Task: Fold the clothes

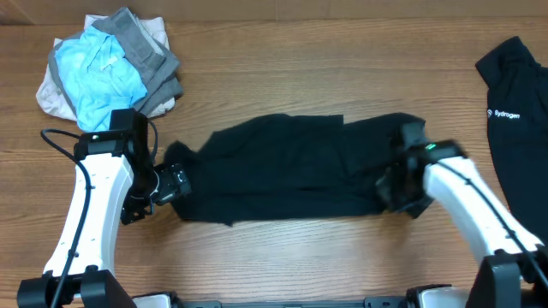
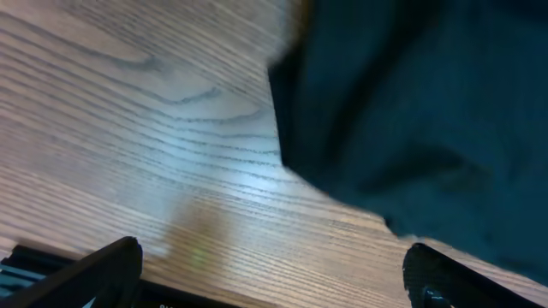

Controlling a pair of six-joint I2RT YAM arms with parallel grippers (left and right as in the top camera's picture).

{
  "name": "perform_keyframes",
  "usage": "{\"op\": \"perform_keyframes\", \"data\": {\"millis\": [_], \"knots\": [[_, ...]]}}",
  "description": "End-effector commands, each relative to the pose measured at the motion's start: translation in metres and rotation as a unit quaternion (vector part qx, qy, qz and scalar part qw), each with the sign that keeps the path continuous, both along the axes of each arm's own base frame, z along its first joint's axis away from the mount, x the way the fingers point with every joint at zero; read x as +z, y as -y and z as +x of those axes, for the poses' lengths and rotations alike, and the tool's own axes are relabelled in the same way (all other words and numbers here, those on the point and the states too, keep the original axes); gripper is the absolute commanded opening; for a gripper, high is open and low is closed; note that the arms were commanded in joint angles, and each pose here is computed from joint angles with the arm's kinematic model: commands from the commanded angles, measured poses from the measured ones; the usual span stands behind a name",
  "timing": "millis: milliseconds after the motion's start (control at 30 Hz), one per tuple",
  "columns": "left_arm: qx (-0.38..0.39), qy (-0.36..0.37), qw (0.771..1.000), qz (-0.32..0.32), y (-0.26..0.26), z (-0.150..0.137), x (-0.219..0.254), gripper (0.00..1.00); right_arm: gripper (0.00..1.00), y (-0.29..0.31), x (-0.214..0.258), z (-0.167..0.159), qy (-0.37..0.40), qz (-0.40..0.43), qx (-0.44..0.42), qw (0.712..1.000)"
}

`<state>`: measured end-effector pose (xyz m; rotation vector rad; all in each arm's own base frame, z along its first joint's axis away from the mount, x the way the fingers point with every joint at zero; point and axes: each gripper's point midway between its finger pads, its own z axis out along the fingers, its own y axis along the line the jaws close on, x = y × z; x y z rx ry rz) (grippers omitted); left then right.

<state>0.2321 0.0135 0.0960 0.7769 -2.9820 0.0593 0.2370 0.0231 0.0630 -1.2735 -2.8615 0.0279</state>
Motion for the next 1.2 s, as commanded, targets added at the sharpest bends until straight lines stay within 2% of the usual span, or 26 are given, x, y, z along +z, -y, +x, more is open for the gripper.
{"op": "perform_keyframes", "data": {"millis": [0, 233, 467, 633, 867, 1167], "knots": [[-0.008, 0.006, 1.000, 0.000, 0.001, 0.002, -0.003, 1.00, 0.04, 0.004, 0.033, 0.026, 0.057, 0.010, 0.028, 0.998], [-0.095, 0.003, 0.992, -0.085, 0.036, -0.008, -0.023, 0.97, 0.04, 0.002, 0.048, 0.044, 0.090, 0.017, 0.030, 0.995], [-0.092, -0.031, 0.992, -0.082, 0.041, -0.028, -0.037, 0.97, 0.06, 0.013, 0.050, 0.053, 0.108, 0.015, 0.010, 0.994], [-0.048, -0.048, 0.998, -0.019, 0.021, -0.031, -0.048, 0.95, 0.06, 0.041, 0.051, 0.057, 0.121, 0.033, -0.016, 0.992], [-0.042, -0.048, 0.996, -0.056, 0.036, -0.029, -0.053, 0.88, 0.05, 0.077, 0.052, 0.051, 0.125, 0.047, -0.040, 0.990], [-0.059, -0.071, 0.993, -0.068, 0.061, -0.050, -0.071, 0.87, 0.05, 0.078, 0.052, 0.051, 0.126, 0.046, -0.037, 0.990]]}}
